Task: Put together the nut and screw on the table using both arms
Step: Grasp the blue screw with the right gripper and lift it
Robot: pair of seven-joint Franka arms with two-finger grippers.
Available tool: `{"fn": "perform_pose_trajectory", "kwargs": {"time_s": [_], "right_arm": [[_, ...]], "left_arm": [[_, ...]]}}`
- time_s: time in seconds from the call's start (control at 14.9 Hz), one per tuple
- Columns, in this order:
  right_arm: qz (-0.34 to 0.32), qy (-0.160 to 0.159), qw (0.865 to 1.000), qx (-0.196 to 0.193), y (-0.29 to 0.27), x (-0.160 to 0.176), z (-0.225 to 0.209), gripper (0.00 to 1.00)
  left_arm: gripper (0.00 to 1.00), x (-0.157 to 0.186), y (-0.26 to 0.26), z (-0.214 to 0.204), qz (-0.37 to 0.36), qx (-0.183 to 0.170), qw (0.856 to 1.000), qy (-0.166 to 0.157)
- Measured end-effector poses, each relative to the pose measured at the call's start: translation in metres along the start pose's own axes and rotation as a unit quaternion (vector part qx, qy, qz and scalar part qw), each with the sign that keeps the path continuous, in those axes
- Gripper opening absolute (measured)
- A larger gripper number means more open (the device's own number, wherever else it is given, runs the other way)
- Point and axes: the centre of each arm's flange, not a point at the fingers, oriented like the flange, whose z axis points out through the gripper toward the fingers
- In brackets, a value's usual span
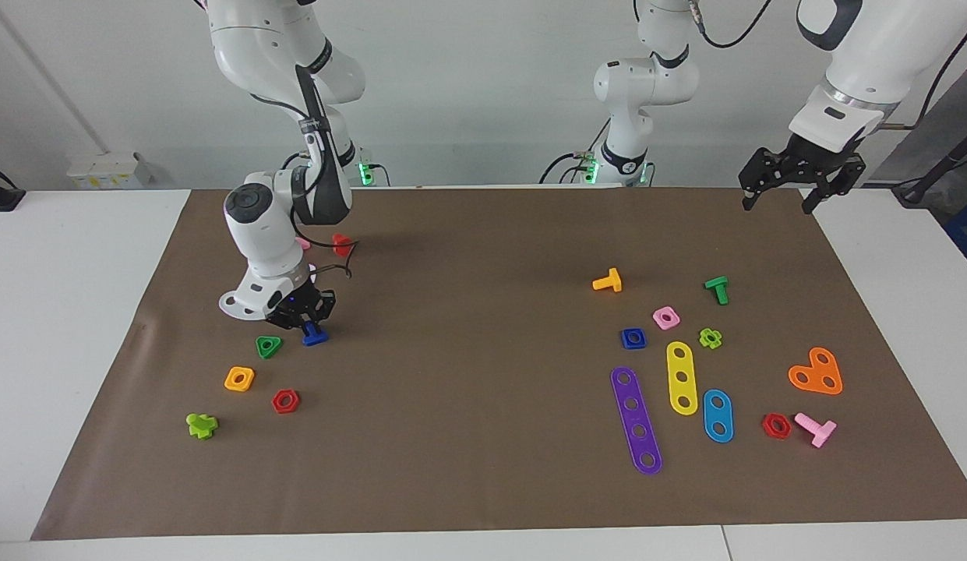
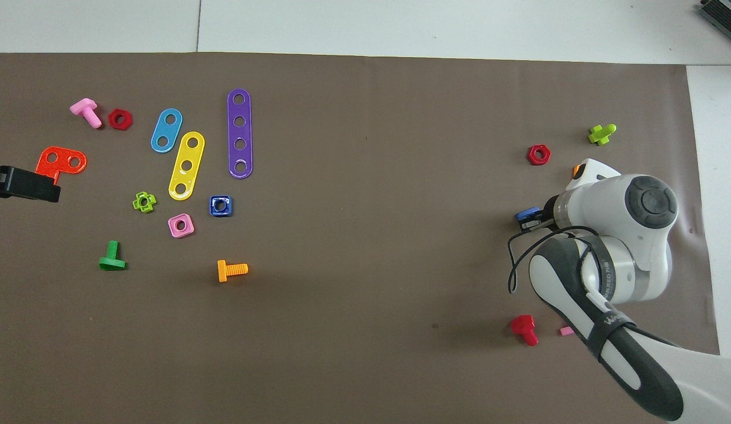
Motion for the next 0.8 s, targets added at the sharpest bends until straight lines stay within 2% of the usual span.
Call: {"fn": "perform_pose_trajectory", "kwargs": {"time_s": [0.4, 0.67, 0.8], "right_arm": [[0.004, -0.008, 1.0, 0.002, 0.002, 0.006, -0.015, 0.19], [0.049, -0.02, 0.999, 0.003, 0.002, 0.034, -0.092, 0.19], [0.071, -0.017, 0.997, 0.004, -0.025, 0.054, -0.129, 0.19]], "left_arm": [[1.0, 0.0, 0.0, 0.0, 0.0, 0.0, 1.0, 0.0], [1.0, 0.0, 0.0, 0.0, 0.0, 0.0, 1.0, 0.0], [1.0, 0.0, 0.0, 0.0, 0.0, 0.0, 1.0, 0.0]]}}
